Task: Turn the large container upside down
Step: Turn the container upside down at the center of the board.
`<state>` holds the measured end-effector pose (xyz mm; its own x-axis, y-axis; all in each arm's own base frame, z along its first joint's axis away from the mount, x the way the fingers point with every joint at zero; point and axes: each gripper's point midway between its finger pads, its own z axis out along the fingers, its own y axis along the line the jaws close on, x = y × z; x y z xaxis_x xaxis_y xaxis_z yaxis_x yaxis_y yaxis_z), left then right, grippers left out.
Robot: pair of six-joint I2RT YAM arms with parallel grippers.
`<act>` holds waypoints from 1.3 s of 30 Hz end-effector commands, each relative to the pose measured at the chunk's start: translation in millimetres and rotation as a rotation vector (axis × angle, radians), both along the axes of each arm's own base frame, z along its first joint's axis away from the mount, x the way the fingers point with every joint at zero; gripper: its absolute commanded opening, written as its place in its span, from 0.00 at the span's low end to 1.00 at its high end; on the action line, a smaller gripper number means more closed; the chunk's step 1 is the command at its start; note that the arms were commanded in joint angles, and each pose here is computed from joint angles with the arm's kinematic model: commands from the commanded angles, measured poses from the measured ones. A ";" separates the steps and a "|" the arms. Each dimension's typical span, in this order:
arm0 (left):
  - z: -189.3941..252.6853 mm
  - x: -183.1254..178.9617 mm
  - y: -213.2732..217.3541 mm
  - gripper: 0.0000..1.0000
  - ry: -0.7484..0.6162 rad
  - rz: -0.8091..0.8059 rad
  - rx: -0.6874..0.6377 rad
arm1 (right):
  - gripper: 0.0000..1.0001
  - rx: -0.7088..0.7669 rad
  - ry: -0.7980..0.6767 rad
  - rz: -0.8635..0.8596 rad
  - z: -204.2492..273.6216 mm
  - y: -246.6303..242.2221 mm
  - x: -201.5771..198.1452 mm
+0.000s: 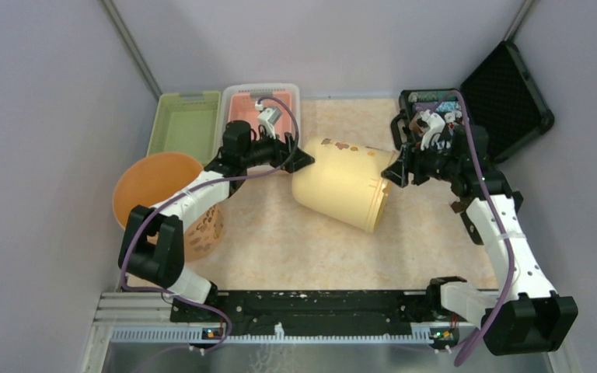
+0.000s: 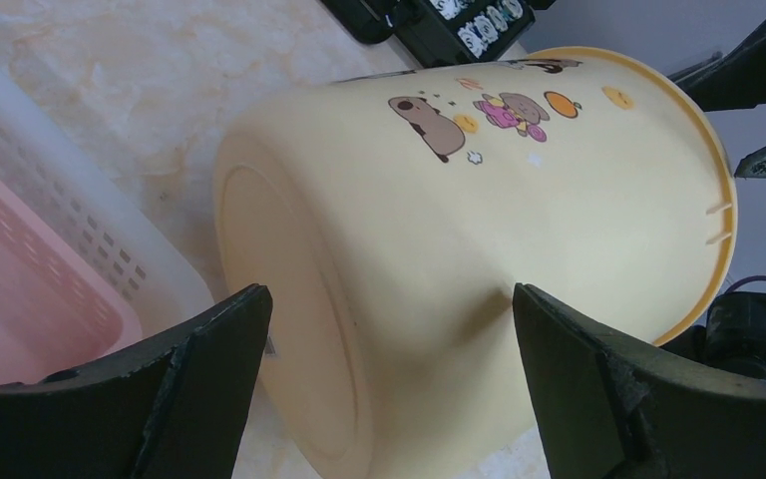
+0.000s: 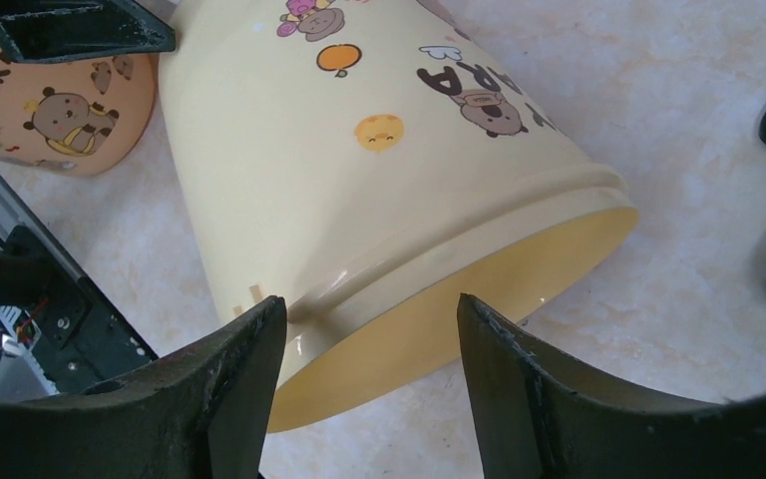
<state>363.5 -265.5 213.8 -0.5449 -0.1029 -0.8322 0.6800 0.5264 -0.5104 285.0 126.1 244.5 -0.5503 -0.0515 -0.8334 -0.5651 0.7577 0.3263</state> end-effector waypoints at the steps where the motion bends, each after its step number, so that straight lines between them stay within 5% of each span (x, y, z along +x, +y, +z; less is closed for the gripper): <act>1: 29.6 -3.8 1.7 0.97 -0.077 -0.006 -0.065 | 0.63 0.013 -0.030 0.007 20.4 2.9 4.2; 17: 32.8 -11.0 5.9 0.94 -0.048 -0.015 -0.120 | 0.43 0.053 0.065 0.035 14.1 17.5 15.1; 30: 38.0 -16.3 3.2 0.94 -0.034 -0.037 -0.152 | 0.46 -0.124 -0.014 -0.022 7.2 7.1 22.1; 39: 46.4 -22.7 0.7 0.93 -0.029 -0.063 -0.189 | 0.34 -0.204 -0.052 -0.086 13.1 -3.1 27.9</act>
<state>349.7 -262.0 227.8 -0.5967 -0.1968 -0.7780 0.6547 0.4412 -0.6138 304.8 132.2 239.9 -0.5701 -0.1413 -0.8093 -0.5231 0.8221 0.2250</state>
